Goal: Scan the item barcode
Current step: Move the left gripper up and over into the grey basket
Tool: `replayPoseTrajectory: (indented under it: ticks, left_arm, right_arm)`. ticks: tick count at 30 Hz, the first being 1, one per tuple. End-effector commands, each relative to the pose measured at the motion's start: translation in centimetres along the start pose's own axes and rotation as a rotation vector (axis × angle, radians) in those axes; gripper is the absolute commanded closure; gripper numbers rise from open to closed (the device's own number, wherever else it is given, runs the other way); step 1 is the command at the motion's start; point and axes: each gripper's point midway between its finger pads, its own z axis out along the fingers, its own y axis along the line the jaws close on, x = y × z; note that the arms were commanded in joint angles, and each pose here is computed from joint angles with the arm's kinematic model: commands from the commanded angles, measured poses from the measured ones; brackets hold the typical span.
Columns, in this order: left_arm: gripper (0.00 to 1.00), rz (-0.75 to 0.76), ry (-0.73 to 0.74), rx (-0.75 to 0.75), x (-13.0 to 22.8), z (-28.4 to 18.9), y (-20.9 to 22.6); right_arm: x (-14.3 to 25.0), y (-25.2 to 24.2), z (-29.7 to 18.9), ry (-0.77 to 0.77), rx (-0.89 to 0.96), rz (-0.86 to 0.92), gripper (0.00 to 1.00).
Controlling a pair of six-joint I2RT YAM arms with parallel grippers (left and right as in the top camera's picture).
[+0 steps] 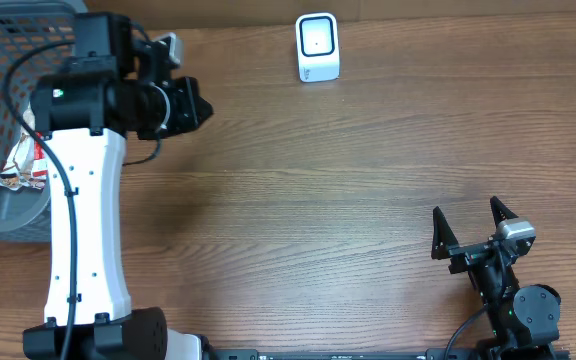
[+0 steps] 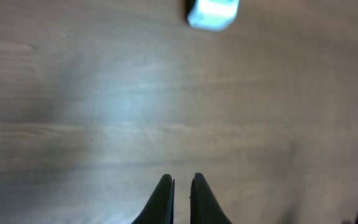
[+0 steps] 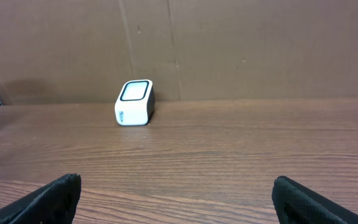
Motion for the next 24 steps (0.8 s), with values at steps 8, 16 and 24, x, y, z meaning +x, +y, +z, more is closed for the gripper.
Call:
replayPoseTrajectory:
  ticks: [8,16,24]
  left_arm:
    - [0.96,-0.292,-0.306,-0.064,-6.6,-6.2,7.9]
    - [0.96,-0.37,-0.511,-0.13,-9.3,-12.1,13.2]
    - [0.9,-0.42,-0.686,-0.228,-10.5,-17.4,18.8]
  right_arm:
    - [0.1,-0.3,0.0,-0.009,0.013,-0.001,0.0]
    - [0.1,-0.3,0.0,-0.009,0.013,-0.001,0.0]
    - [0.1,-0.3,0.0,-0.009,0.013,-0.001,0.0]
